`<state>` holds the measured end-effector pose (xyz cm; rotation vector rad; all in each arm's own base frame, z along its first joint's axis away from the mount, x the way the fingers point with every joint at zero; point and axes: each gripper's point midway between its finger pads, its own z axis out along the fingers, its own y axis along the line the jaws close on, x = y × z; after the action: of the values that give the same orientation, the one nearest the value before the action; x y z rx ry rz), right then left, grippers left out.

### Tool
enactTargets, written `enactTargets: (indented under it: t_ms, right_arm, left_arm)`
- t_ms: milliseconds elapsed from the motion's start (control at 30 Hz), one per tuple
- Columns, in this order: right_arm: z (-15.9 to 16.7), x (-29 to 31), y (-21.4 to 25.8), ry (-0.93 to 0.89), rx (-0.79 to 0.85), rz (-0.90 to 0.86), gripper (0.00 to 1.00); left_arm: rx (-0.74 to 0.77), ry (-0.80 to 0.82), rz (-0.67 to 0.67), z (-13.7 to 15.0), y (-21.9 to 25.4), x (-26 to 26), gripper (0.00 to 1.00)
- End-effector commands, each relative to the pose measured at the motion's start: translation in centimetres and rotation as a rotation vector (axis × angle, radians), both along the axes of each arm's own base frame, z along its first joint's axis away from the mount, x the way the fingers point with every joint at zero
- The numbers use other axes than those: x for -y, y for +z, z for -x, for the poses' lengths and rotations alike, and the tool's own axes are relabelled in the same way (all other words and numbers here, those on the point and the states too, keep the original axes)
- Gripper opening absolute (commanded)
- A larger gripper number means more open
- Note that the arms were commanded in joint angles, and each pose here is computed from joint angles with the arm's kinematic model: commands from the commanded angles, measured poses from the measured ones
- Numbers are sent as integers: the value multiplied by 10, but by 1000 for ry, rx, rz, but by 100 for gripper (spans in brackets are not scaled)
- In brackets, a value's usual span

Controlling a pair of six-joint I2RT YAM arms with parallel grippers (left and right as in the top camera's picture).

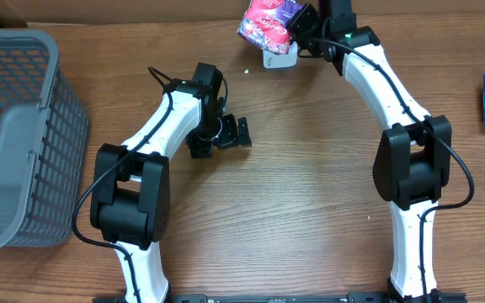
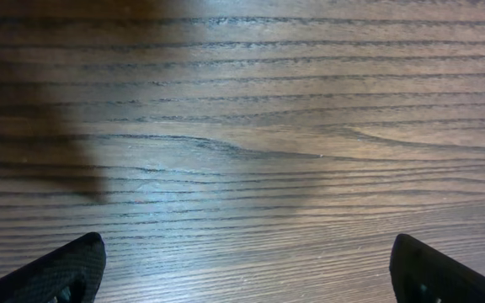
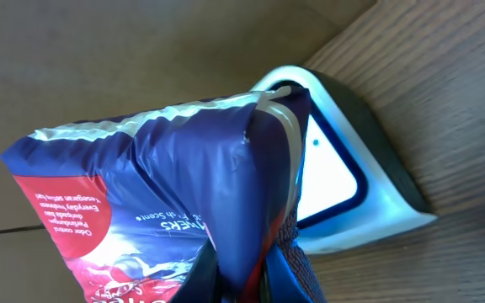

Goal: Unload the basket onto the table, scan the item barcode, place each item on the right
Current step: 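Lift the package up to the scanner with the right gripper, then carry the package right and off the table's right edge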

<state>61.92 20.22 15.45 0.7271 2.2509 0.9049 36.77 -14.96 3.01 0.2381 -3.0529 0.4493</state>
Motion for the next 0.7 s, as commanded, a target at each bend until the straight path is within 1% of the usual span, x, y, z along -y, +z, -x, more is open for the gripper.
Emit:
enactTargets:
  t_ms: [0, 200, 333, 433, 567, 667]
  right_arm:
    - [-8, 6, 19, -37, 43, -16, 4]
    - [-11, 19, 23, -31, 44, -36, 4]
    - [-11, 43, 40, -56, 57, -42, 4]
    - [-10, 75, 64, -100, 77, -39, 4]
    - [1, 136, 105, -167, 125, 26, 4]
    - [18, 200, 119, -307, 86, 78, 4]
  left_arm:
    - [12, -14, 17, -4, 4, 6, 100]
    - [13, -14, 17, -4, 4, 6, 100]
    - [13, -14, 17, -4, 4, 6, 100]
    - [12, -14, 17, -4, 4, 6, 100]
    - [12, -14, 17, -4, 4, 6, 100]
    - [13, -14, 17, -4, 4, 6, 100]
